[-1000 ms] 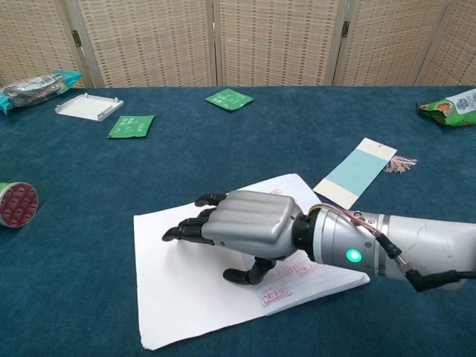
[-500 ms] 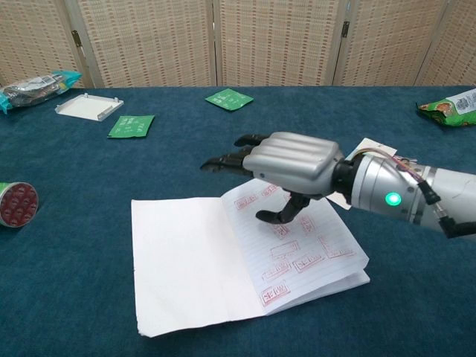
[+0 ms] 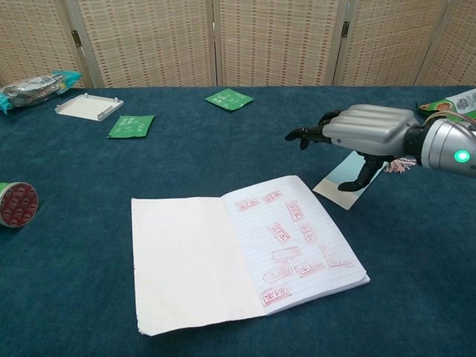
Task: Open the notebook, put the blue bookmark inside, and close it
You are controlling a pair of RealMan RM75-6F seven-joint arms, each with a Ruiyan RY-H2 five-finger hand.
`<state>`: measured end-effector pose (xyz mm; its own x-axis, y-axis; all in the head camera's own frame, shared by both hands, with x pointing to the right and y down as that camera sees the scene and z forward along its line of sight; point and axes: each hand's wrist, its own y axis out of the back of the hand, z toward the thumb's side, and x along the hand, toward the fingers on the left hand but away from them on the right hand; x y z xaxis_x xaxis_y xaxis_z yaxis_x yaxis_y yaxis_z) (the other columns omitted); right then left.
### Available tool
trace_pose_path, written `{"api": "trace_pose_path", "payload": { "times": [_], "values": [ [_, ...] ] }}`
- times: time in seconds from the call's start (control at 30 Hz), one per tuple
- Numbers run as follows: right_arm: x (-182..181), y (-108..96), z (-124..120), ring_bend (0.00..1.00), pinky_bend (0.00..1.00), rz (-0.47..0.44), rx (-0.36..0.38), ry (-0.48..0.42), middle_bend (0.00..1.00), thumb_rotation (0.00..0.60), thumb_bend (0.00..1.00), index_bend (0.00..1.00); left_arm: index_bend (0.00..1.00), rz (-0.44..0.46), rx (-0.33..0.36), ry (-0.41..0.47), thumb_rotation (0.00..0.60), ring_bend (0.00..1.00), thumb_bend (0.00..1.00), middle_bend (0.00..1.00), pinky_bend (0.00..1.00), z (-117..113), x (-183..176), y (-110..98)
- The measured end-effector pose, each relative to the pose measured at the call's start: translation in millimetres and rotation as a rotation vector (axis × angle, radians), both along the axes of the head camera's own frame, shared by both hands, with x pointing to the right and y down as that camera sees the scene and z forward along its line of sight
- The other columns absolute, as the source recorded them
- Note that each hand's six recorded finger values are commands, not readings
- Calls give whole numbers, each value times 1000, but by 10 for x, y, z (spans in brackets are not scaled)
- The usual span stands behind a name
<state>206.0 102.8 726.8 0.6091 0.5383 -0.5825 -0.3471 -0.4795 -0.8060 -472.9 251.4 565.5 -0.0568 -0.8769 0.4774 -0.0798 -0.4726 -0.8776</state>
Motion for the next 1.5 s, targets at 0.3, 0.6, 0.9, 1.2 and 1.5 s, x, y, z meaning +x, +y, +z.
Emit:
{"api": "trace_pose_path", "payload": {
  "times": [0.3,0.6,0.9,1.2,1.5],
  "values": [
    [271,-74,72,170,139,-55,7,118,207,600,148,114,195,0,-7,-1,600,180,253,238,181,16,21,4],
    [368,-163,137,142,139,-136,50,199,207,600,165,161,195,-7,-10,-4,600,180,253,237,181,11,14,14],
    [438,-147,247,137,138,-175,75,229,207,600,192,198,195,-8,-19,-1,600,180,253,237,181,39,26,17],
    [480,-154,327,137,139,-187,88,254,207,600,199,216,195,-5,-20,1,600,180,253,237,181,48,33,10],
    [482,-156,392,137,138,-180,88,263,207,600,209,226,195,-8,-20,-1,600,180,253,237,181,49,23,9]
  ]
}}
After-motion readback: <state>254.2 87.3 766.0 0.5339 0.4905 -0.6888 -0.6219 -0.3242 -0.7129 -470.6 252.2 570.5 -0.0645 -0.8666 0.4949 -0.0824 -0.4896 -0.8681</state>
